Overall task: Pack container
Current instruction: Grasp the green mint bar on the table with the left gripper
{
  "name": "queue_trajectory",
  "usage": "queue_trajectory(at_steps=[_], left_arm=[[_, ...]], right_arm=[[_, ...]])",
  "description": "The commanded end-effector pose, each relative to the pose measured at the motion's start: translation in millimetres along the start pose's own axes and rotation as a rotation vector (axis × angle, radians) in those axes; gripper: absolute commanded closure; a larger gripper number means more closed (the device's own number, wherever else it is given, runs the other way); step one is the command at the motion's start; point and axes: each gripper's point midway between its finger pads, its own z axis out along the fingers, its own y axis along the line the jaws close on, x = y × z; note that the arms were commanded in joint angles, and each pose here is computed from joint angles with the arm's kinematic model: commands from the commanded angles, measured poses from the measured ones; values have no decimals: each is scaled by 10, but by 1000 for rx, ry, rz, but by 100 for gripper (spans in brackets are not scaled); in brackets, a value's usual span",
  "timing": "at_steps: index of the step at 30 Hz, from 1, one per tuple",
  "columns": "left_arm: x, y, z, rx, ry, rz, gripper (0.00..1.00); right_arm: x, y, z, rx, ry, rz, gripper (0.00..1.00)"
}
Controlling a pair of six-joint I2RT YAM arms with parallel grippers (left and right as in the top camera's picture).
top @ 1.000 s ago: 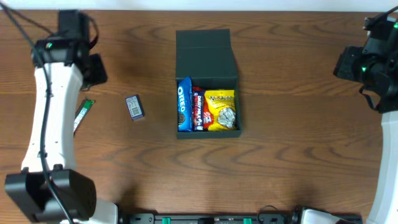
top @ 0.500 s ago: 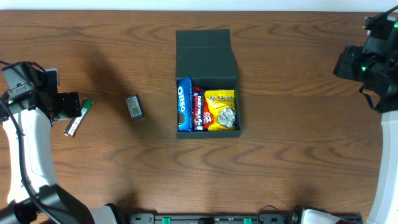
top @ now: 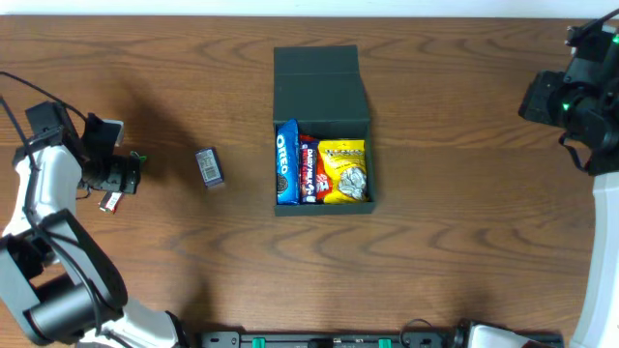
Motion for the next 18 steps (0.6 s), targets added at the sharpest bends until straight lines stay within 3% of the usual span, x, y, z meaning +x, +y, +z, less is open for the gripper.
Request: queue_trajectory(at_steps=[1, 14, 15, 18], left_arm=[[60, -18, 156, 33, 22, 37, 5], [94, -12, 387, 51, 46, 46, 1], [96, -13, 390, 52, 46, 49, 5], [108, -19, 415, 56, 52, 52, 6]], right_arm=[[-6, -13, -11, 2, -4, 2, 98], [-8, -11, -11, 1, -4, 12, 98], [-8, -12, -11, 1, -4, 12, 98], [-8, -12, -11, 1, -4, 12, 98]])
